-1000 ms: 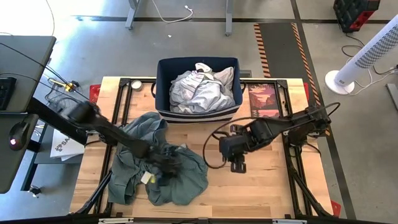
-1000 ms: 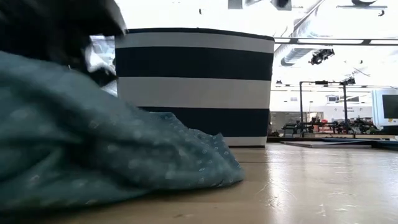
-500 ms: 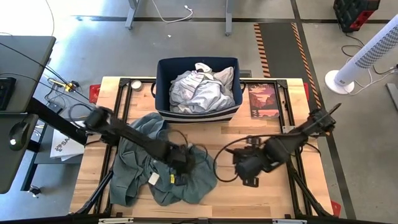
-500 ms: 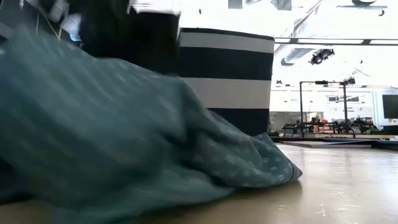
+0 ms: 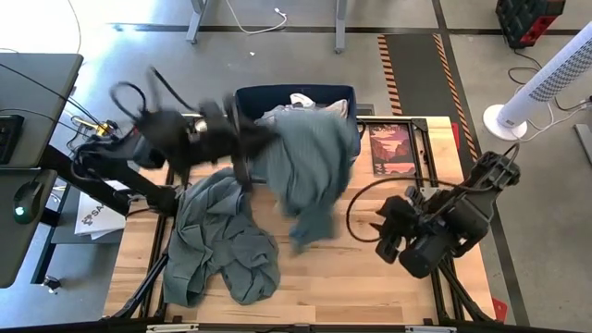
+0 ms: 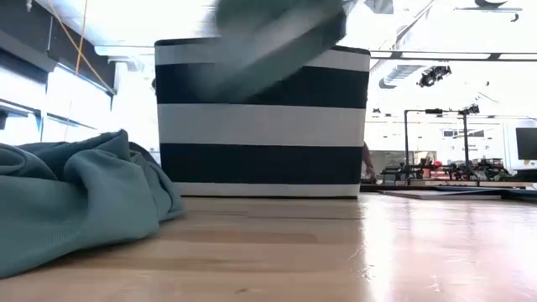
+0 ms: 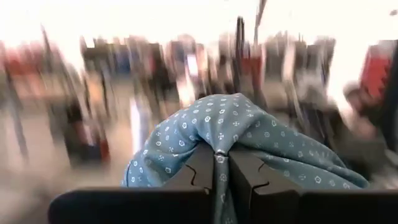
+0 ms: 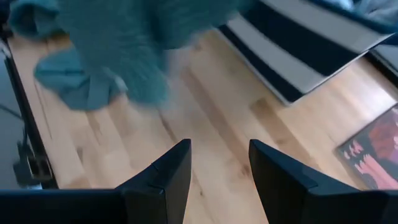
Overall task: Sort clothes
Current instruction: Put the green polo shirt into the blue bin
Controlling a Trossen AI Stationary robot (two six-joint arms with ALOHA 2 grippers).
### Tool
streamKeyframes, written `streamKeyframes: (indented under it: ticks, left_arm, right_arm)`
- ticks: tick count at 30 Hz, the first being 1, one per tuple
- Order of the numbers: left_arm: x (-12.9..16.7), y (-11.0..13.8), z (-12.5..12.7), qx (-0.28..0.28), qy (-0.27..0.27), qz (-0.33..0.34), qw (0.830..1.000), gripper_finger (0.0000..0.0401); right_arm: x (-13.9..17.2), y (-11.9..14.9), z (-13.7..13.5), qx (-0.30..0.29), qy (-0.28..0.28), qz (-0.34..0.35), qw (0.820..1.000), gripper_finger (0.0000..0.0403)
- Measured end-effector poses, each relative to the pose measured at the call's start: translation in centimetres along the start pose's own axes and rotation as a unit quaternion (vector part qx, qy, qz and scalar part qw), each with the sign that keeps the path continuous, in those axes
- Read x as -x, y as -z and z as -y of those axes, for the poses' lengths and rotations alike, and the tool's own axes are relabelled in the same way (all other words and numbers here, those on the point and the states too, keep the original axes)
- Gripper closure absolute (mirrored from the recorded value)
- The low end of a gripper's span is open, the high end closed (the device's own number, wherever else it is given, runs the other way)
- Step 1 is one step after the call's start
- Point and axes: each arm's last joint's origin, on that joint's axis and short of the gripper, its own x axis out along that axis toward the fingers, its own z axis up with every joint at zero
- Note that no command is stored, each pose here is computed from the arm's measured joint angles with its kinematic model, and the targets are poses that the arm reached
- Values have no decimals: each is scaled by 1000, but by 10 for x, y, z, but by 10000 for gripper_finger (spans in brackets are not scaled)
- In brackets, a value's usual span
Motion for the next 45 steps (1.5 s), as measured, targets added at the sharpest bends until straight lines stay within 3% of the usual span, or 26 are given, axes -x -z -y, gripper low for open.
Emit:
streamKeyframes:
  ticks: [4,7,10,15,19,24,28,31,35,39,42,45]
  left_arm:
    - [-7,-38,-39,-71,-28,124,989,391]
    - [-9,-51,-67,-114,-63,150,980,391]
    - [-14,-48,-89,-141,-99,123,977,391]
    - [-22,-26,-119,-158,-101,17,982,391]
    - [-36,12,-144,-177,-160,-106,965,390]
    - [-65,78,-179,-165,-145,-232,948,389]
    - [-84,139,-209,-133,-162,-319,924,385]
    - [-95,181,-228,-94,-149,-390,904,368]
    - [-96,207,-241,-31,-106,-444,889,304]
    - [-88,203,-245,37,-55,-445,893,222]
    - [-76,176,-240,57,-47,-411,909,180]
    - [-59,138,-230,60,-53,-367,927,165]
  right_arm:
    - [2,-3,4,-9,3,16,1000,245]
    - [1,-5,5,-26,5,16,1000,245]
    - [1,-5,5,-48,5,16,999,245]
    - [1,-5,5,-95,6,23,995,245]
    - [1,-7,6,-137,11,45,990,245]
    - [-3,-14,9,-192,27,95,976,245]
    - [-11,-27,11,-239,29,118,963,245]
    - [-17,-47,10,-260,4,132,957,245]
    - [-23,-96,15,-242,-72,156,955,245]
    - [-40,-144,42,-239,-117,191,945,245]
    - [-59,-170,71,-239,-144,182,943,245]
    - [-88,-188,96,-197,-167,147,955,245]
